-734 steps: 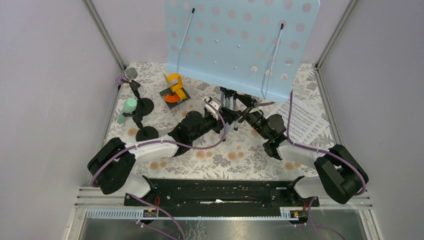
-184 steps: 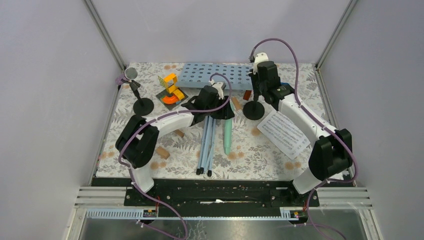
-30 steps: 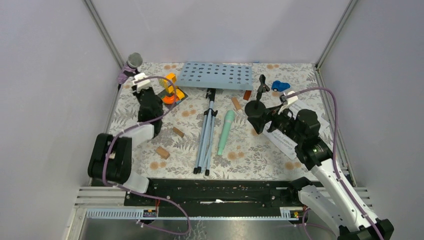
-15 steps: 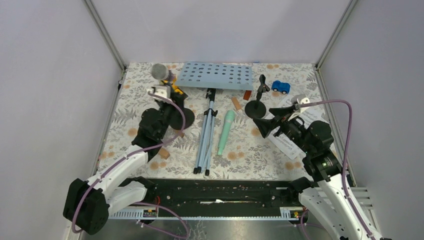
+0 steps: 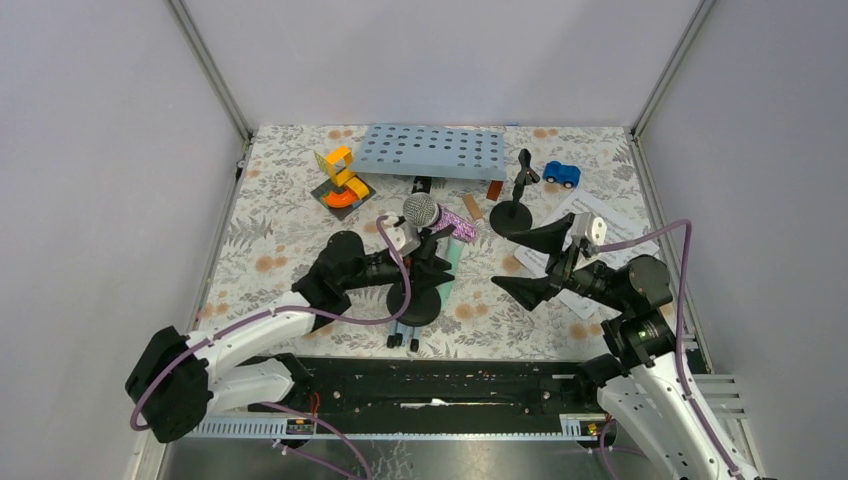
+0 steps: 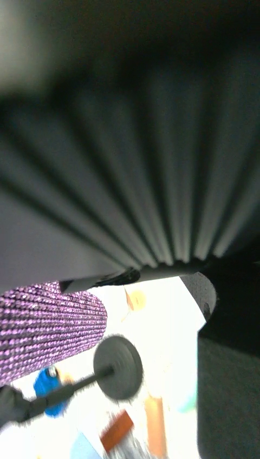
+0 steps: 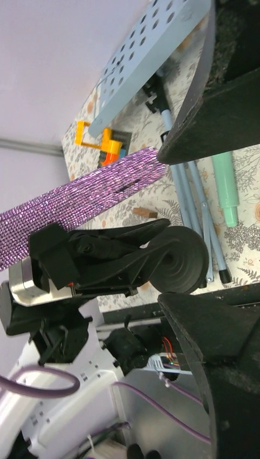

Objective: Pack up the instrument practice props

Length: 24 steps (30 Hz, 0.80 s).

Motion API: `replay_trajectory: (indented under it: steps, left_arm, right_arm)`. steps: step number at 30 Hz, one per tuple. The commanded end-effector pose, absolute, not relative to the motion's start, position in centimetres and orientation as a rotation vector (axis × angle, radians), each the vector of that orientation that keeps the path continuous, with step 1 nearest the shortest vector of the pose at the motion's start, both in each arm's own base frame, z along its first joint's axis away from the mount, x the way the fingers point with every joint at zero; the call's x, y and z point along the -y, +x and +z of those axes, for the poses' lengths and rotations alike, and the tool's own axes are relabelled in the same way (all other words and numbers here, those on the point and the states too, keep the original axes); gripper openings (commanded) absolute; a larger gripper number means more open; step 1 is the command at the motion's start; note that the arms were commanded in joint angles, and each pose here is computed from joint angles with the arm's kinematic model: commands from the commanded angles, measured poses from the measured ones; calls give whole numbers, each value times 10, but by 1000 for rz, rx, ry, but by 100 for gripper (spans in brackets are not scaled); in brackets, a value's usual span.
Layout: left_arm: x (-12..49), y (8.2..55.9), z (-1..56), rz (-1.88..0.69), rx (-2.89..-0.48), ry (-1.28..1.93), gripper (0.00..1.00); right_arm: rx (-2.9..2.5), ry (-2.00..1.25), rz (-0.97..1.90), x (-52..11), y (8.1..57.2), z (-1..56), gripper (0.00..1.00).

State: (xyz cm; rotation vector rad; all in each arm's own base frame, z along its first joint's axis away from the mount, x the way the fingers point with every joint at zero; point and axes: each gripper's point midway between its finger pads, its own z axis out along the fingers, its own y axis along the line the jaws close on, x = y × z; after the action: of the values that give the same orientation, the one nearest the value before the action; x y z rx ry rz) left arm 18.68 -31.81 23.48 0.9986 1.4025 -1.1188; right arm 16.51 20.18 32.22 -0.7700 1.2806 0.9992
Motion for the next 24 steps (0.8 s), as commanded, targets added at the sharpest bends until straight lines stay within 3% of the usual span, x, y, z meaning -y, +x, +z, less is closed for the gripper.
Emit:
replay_trajectory:
  steps: [1,13,24]
  left_arm:
    - [334,139,298,-1336,-1027,1133,0]
    - [355,92,277,-1519,-959,1324,0]
    - [368,87,260,-1536,-969,1431,0]
  right_arm:
    - [-1062,-987,991,-211,142,347,94]
    - [-941,-1225,911,-218,138,354,100]
    - [-1042,-1296,1155,-232,128,342,99]
